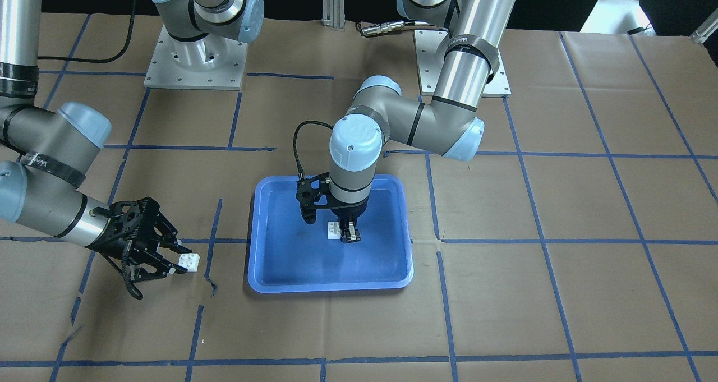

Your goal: Assemble white blocks and place on blue tray

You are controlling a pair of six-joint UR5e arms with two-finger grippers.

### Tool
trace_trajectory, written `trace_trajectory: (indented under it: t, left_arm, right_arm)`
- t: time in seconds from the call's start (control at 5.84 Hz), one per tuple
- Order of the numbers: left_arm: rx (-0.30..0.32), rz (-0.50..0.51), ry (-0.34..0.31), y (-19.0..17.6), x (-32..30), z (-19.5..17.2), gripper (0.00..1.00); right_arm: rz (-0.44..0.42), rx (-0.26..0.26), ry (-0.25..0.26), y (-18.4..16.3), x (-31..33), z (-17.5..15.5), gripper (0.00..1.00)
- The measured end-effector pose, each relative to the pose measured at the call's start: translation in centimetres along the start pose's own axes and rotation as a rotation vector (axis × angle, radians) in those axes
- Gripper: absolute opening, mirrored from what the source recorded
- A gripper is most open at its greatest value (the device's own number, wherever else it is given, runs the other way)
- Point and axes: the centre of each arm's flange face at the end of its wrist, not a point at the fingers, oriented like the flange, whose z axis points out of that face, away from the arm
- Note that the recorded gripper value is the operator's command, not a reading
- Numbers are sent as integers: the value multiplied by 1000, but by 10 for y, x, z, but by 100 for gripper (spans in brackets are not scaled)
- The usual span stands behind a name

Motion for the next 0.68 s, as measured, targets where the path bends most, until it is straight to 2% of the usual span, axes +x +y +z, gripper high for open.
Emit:
trace_trajectory:
  t: [0.34,0.51,0.68]
  left_arm:
    - [10,11,21,-1,3,-4,99]
    - [15,6,17,1,1,-25,99]
    - [13,-8,18,8,2,-63,99]
  right_arm:
    - [-1,16,-1,6,16,9,28]
    - [0,17,-4,9,20,11,28]
    - [1,18,-6,9,21,12,28]
